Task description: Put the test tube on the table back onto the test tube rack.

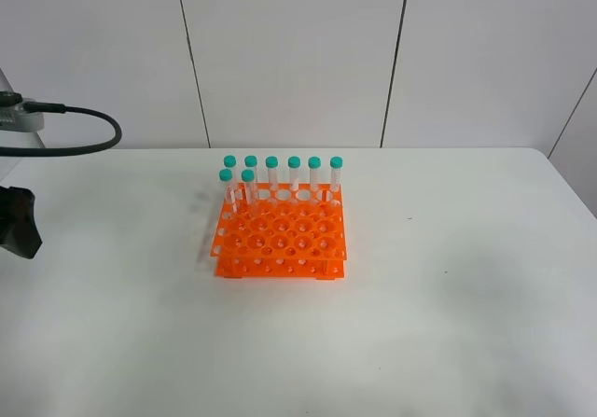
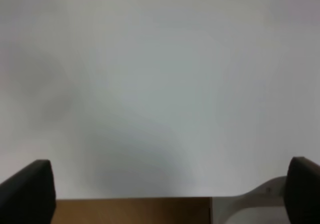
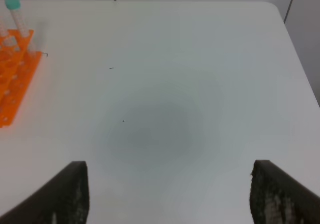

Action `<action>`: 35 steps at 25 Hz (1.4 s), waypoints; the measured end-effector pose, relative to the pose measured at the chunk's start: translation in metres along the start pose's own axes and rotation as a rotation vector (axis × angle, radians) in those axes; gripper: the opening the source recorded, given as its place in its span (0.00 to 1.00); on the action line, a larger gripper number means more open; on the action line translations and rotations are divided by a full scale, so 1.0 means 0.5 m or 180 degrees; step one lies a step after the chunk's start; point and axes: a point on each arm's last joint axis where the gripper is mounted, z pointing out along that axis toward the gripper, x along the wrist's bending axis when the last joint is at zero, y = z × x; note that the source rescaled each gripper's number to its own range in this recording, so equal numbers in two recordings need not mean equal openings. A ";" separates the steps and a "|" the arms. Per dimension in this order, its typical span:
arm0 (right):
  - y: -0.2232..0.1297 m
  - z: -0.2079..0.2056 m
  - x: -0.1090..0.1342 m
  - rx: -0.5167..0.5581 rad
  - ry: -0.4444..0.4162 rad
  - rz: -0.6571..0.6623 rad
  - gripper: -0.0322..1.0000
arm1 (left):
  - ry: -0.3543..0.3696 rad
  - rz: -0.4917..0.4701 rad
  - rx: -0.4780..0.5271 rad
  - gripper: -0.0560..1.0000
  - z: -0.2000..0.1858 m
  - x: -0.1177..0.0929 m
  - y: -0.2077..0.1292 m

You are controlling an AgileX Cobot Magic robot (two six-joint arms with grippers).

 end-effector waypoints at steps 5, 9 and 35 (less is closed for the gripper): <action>0.000 0.000 0.000 0.0000 0.0000 0.0000 1.00 | -0.0011 -0.0033 0.0009 1.00 0.005 0.000 -0.066; 0.000 0.000 0.000 0.0000 0.0000 0.0000 1.00 | -0.0015 -0.0044 -0.0212 1.00 -0.003 0.001 -0.141; 0.000 0.000 0.000 0.0000 0.0000 0.0000 1.00 | -0.0137 -0.0016 -0.2306 1.00 -0.036 -0.001 -0.383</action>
